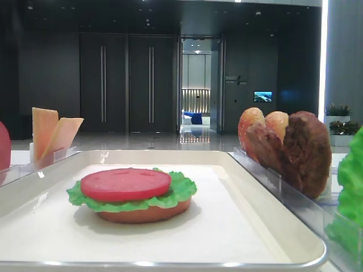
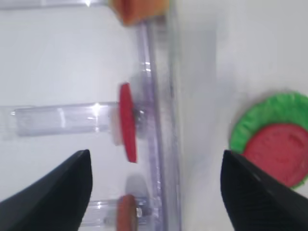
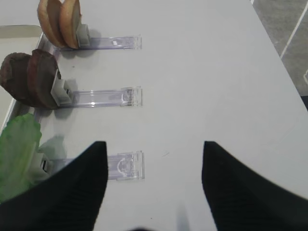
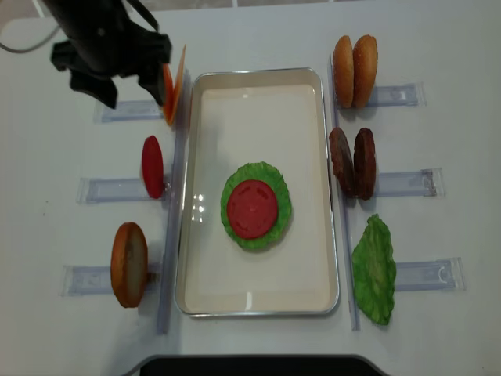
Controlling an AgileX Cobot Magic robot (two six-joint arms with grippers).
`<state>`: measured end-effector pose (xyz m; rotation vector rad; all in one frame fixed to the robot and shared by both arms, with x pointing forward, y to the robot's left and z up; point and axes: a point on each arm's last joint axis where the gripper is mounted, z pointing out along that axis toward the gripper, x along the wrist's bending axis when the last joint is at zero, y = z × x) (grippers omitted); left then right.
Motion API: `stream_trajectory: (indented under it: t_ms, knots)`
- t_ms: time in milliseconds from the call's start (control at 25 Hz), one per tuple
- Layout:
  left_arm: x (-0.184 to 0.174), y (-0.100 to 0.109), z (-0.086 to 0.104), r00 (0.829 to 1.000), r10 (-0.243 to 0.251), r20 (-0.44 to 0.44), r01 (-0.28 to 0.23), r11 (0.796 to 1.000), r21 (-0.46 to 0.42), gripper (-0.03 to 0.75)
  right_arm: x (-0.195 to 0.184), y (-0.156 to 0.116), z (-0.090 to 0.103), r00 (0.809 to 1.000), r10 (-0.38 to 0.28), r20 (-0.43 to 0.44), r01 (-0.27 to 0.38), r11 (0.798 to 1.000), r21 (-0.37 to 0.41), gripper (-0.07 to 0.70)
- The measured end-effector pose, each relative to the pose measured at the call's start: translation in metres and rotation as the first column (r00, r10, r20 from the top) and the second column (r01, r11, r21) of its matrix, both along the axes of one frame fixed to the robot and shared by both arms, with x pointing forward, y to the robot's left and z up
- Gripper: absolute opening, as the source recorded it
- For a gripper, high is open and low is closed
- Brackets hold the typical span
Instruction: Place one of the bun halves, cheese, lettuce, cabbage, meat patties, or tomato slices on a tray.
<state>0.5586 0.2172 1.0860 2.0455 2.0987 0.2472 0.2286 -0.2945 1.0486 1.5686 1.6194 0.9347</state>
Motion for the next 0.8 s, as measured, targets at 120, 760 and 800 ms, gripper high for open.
stream_trajectory:
  t_ms: [120,760,800]
  knots:
    - [0.006,0.039,0.004,0.998,0.061,0.009,-0.061,0.998,0.022,0.633,0.0,0.0,0.0,1.0,0.0,0.0,0.0,1.0,0.0,0.412]
    - [-0.097,0.09,-0.007,0.995,0.095,-0.014,-0.09,0.98,0.179,0.633,0.0,0.0,0.0,1.0,0.0,0.0,0.0,1.0,0.0,0.412]
    - [-0.116,0.091,-0.012,0.995,0.103,-0.006,-0.101,0.981,0.166,0.633,0.0,0.0,0.0,1.0,0.0,0.0,0.0,1.0,0.0,0.412]
